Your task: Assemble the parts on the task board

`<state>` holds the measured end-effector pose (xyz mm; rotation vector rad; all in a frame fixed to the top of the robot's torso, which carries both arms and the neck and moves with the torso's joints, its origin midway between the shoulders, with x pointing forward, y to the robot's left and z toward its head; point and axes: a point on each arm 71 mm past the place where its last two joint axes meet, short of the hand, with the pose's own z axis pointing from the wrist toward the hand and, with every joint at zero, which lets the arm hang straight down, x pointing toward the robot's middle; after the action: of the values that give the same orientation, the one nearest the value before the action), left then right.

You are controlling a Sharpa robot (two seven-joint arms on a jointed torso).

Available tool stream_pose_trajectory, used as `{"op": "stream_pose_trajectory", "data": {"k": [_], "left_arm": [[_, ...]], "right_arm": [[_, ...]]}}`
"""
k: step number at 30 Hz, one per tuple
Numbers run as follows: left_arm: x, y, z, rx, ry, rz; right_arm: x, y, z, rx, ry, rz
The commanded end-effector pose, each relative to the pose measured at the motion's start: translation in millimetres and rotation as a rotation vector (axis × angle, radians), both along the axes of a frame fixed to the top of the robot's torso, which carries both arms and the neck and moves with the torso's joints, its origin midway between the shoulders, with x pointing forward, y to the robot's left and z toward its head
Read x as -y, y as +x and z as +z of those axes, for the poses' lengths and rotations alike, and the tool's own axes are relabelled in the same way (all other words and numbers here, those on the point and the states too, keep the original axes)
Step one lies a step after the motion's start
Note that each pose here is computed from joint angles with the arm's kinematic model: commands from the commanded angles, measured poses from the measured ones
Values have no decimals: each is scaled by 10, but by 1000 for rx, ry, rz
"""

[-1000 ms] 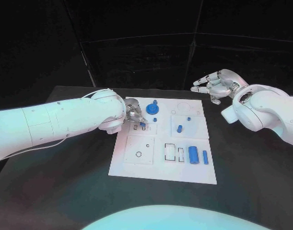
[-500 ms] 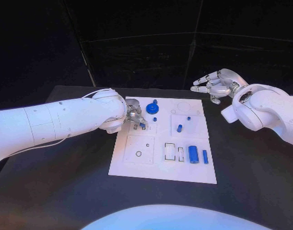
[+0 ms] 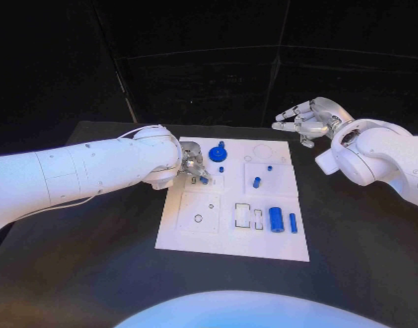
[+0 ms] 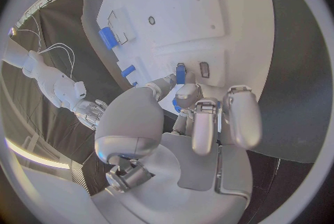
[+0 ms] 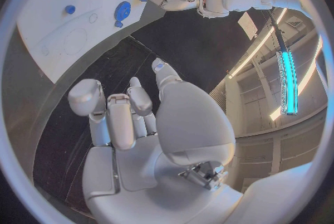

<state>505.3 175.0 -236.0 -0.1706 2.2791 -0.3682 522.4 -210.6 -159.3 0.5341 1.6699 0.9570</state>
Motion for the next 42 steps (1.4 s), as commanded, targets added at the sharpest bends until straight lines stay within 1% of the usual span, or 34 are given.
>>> {"op": "stream_pose_trajectory", "data": {"k": [1, 8, 24, 42], "left_arm": [[-5, -16, -32, -23, 36, -22], [10, -23, -41, -38, 47, -36], [-4, -6, -65, -66, 70, -47], [45, 45, -71, -64, 74, -46]], "right_arm": [[-16, 3, 16, 8, -4, 12], [-20, 5, 16, 9, -4, 13], [-26, 9, 14, 9, -5, 13], [-31, 10, 14, 9, -4, 13]]}}
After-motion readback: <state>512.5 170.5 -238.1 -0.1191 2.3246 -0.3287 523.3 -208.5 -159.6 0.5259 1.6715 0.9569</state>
